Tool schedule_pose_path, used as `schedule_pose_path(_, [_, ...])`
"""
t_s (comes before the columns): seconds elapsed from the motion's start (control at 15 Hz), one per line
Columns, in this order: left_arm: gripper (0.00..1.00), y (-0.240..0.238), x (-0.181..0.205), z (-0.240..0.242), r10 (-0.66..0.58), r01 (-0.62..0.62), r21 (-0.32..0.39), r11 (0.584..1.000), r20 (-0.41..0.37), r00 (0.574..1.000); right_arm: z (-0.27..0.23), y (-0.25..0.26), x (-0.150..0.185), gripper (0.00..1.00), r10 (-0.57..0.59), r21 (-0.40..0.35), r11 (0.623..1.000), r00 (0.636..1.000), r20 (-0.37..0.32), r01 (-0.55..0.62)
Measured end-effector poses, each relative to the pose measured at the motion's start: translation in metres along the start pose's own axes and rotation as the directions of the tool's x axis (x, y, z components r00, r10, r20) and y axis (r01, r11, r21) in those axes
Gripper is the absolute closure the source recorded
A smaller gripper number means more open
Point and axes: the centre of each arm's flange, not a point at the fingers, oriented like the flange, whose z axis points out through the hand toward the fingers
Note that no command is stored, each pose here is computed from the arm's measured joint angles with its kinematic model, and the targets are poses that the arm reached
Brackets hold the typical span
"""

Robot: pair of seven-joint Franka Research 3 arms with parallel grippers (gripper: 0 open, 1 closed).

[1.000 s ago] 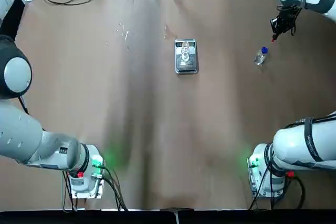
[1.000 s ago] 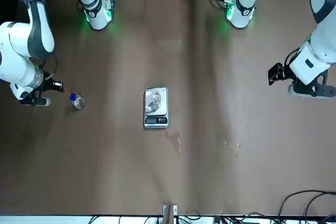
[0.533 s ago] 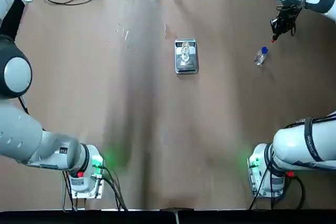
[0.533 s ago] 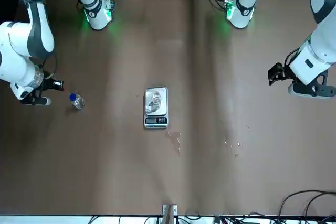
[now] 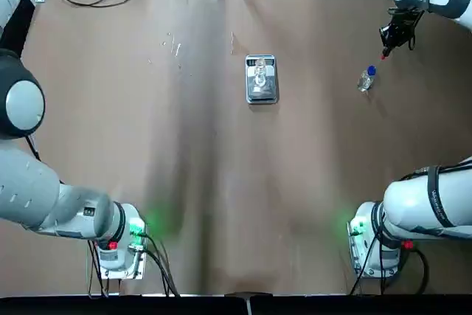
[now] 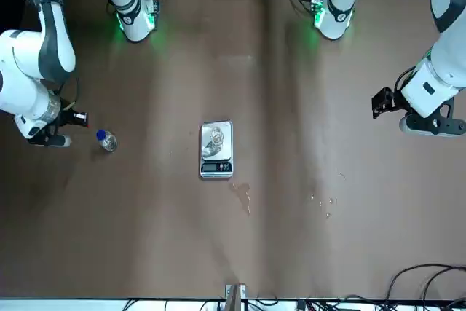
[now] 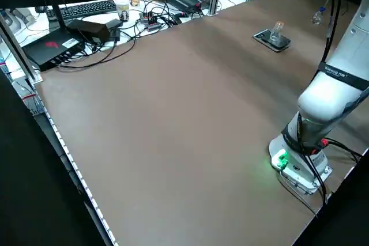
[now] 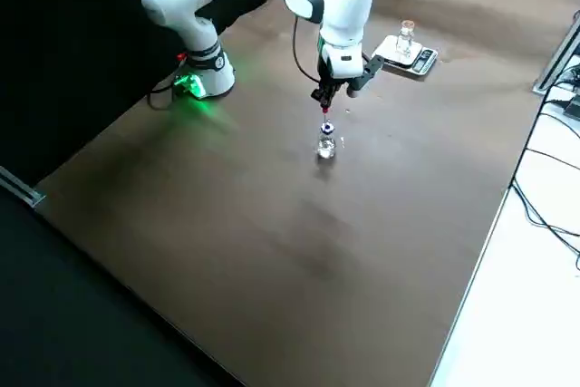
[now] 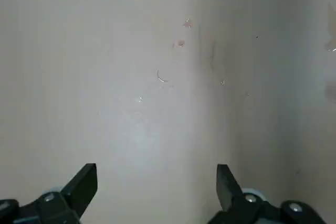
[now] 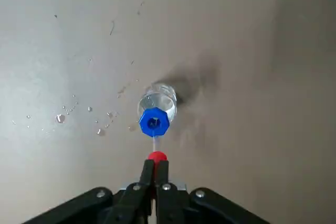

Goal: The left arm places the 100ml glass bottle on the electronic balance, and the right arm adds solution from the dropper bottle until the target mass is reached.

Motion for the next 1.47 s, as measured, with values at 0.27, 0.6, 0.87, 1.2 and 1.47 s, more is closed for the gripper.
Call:
schedule_pose_path(0.27, [0.00, 0.0001, 0.0000, 0.0000, 0.000, 0.000, 0.000, 1.000, 0.000, 1.000, -0.0016, -0.0013, 0.0021, 0.96, -0.003, -0.002, 1.000, 1.000, -0.018, 0.003])
schedule_pose_path(0.6, [0.00, 0.0003, 0.0000, 0.0000, 0.000, 0.000, 0.000, 1.000, 0.000, 1.000, -0.0013, -0.0066, 0.0036, 0.96, -0.012, -0.003, 1.000, 1.000, -0.027, 0.012])
schedule_pose_path(0.87, [0.00, 0.0006, 0.0000, 0.0000, 0.001, -0.001, 0.000, 1.000, 0.000, 1.000, -0.0007, -0.0067, 0.0039, 0.96, -0.013, -0.003, 1.000, 1.000, -0.028, 0.013])
schedule_pose_path(1.2, [0.00, 0.0006, 0.0000, 0.0000, 0.001, -0.001, 0.000, 1.000, 0.000, 1.000, -0.0006, -0.0067, 0.0052, 0.96, -0.013, -0.004, 1.000, 0.999, -0.037, 0.013])
schedule_pose_path(1.47, [0.00, 0.0007, 0.0000, 0.0000, 0.001, -0.001, 0.000, 1.000, 0.000, 1.000, -0.0006, -0.0060, 0.0052, 0.96, -0.012, -0.004, 1.000, 0.999, -0.037, 0.011])
